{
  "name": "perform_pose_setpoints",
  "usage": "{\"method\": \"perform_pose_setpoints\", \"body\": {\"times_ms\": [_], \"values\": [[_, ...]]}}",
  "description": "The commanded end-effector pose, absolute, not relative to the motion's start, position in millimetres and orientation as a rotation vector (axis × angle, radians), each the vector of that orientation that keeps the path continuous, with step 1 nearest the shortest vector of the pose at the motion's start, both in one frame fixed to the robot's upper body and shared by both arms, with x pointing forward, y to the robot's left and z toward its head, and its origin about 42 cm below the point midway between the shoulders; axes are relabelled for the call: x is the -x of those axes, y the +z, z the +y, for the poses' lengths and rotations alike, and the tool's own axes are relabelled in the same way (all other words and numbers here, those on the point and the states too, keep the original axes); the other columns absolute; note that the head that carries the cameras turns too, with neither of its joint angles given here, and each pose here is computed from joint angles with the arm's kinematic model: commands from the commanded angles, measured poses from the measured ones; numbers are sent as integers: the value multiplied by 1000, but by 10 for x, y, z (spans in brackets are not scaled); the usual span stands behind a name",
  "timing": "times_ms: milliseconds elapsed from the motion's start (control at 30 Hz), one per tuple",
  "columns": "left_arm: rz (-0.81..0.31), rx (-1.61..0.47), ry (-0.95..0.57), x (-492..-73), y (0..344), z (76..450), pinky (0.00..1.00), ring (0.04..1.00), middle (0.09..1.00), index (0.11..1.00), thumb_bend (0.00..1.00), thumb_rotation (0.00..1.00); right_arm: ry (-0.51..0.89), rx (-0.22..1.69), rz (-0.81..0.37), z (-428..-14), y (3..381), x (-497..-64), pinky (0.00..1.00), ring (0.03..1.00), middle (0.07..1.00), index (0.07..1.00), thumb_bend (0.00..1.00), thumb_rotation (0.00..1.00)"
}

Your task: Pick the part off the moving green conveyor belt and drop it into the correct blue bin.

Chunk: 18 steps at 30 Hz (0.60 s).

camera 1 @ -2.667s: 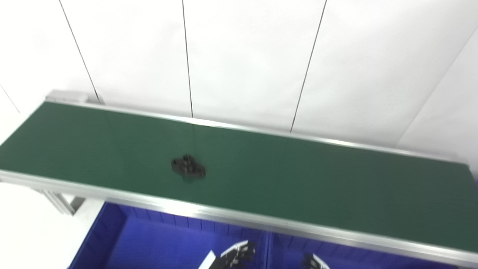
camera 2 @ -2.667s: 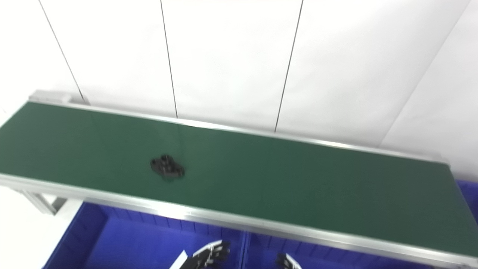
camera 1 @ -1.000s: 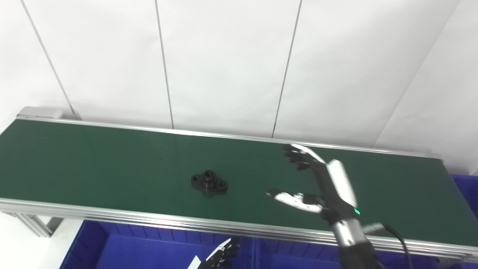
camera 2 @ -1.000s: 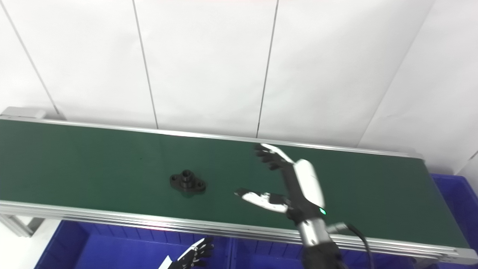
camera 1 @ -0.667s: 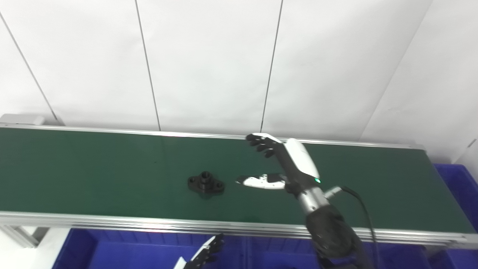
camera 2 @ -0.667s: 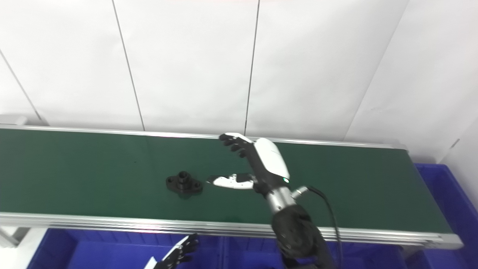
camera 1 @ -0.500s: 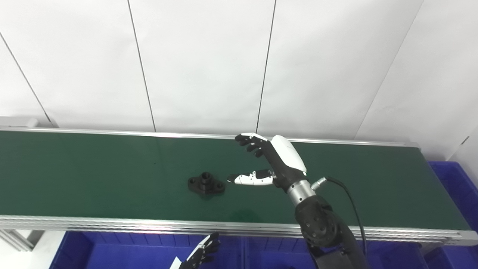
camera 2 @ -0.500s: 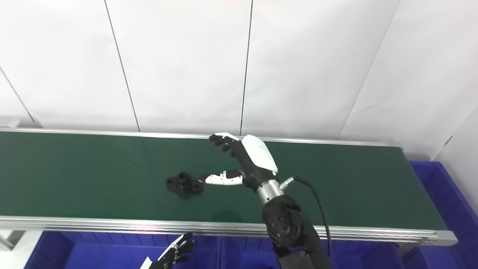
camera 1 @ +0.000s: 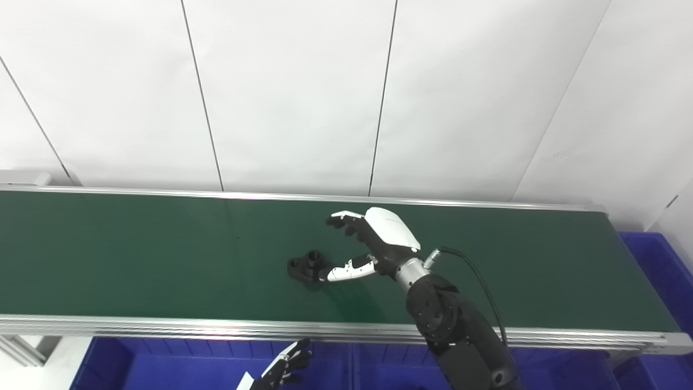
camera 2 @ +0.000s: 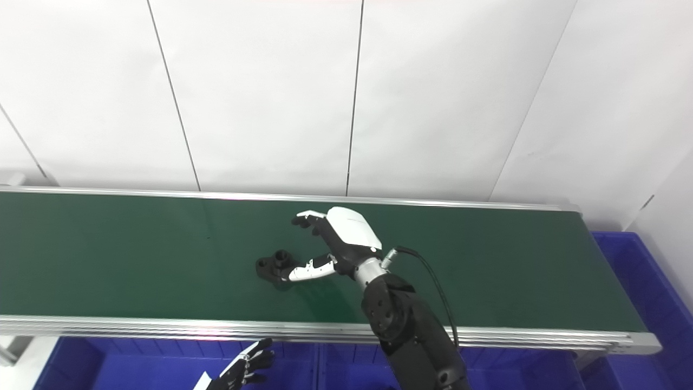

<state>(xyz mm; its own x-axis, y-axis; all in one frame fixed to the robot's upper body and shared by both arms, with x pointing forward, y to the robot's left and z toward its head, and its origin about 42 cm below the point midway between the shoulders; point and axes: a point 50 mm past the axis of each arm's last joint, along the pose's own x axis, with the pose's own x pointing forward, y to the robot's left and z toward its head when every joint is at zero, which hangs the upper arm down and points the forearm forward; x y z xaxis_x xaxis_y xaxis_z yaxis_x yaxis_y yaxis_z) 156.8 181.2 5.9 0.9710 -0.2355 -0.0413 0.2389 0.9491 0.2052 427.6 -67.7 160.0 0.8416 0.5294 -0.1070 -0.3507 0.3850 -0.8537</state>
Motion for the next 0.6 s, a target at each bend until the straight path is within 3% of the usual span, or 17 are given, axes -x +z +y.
{"method": "perform_pose_setpoints", "body": {"times_ms": [0,333,567], "values": [[-39,-181,-243,-1590,148,1811,699,783,820,887,707,505,547,1055,-266,-599,1824,-4381,684,746,789,788,795,315],[-33,-178,-248,-1581,142,1833,752,829,855,885,721,494,587,1161,-223,-586,1703,-4432,699,758,802,800,766,291],[-39,-174,-249,-1586,158,1822,704,792,829,887,713,480,602,1237,-206,-655,1583,-4453,714,761,787,792,755,270]]}}
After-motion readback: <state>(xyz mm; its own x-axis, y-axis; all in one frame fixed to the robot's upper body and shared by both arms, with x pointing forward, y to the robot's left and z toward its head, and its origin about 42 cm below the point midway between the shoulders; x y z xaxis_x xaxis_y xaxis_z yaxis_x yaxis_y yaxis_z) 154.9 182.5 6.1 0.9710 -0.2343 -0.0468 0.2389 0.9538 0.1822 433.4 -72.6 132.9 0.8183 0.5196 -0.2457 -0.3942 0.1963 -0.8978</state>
